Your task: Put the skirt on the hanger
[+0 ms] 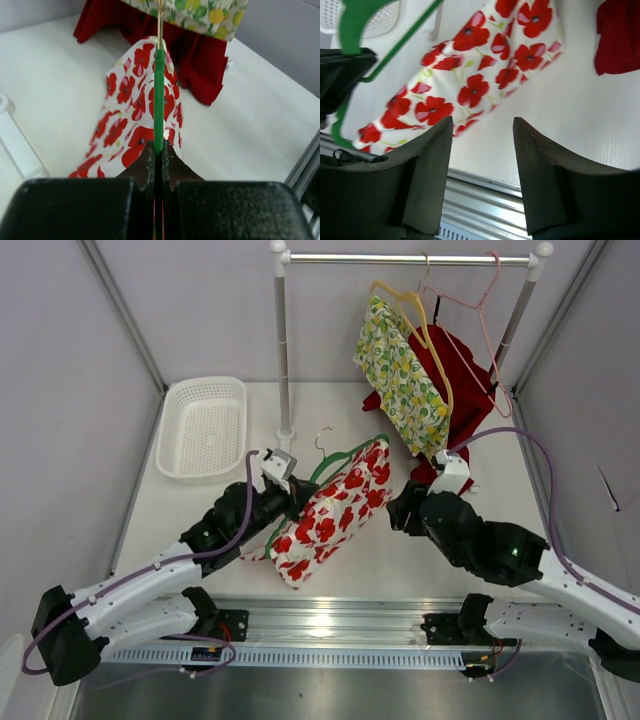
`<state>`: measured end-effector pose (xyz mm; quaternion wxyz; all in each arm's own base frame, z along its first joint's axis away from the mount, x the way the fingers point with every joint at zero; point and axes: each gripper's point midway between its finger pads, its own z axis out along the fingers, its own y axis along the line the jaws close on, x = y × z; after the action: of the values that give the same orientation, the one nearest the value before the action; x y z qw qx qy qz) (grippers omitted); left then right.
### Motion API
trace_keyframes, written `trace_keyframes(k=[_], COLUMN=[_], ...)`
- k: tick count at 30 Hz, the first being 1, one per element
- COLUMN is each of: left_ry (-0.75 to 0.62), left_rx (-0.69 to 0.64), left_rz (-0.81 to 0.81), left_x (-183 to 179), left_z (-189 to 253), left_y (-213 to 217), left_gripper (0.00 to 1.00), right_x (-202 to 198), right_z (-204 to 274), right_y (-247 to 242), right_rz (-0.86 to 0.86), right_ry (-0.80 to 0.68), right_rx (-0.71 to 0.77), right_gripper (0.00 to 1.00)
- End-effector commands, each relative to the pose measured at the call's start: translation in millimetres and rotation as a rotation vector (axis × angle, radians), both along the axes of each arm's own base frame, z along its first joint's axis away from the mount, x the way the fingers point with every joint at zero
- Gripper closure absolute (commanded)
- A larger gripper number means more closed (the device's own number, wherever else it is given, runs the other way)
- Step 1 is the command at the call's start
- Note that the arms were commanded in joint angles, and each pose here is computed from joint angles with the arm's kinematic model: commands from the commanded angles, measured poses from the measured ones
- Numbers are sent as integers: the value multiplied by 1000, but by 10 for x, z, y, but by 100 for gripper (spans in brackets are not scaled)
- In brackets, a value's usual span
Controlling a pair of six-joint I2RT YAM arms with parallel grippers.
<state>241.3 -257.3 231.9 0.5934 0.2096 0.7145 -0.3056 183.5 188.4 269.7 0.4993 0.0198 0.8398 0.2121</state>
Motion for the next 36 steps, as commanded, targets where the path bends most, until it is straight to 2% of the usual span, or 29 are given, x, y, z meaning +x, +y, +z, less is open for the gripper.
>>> trace_keyframes(k=[1,3,6,10,11,13,14,16,22,24,27,36], left_ry=[-114,-81,-79,-57,-71,-58,-64,-38,-111,-120,-141,-158], left_rx=[-56,6,18,54,37,84,76,157,129,161,120,50], left_rz=[87,141,196,273,288,348,379,459,498,512,529,578], left_x=[86,118,164,271,311,382,413,539,779,883,1074,1540], left_z=[816,770,1079,1282,1478,1462,1598,1569,2059,2074,2319,2630], left_y=[88,156,213,271,249,315,347,398,224,177,106,100], left_gripper=[100,100,100,100,100,100,100,100,100,100,100,100], right_x=[45,106,205,313,341,382,416,438,513,540,559,573], right_z=[164,276,430,598,626,712,730,779,882,894,929,951], right_y=[-45,-85,-149,-193,-212,-212,-243,-218,-265,-288,-293,-328], right_rz=[36,33,21,18,17,21,11,32,31,28,32,39], right_ry=[3,-10,-26,-37,-35,-45,-45,-46,-58,-58,-65,-77], right_rx=[27,33,41,53,61,71,73,81,98,98,109,124], right_gripper=[44,44,44,44,44,45,46,46,46,46,47,47])
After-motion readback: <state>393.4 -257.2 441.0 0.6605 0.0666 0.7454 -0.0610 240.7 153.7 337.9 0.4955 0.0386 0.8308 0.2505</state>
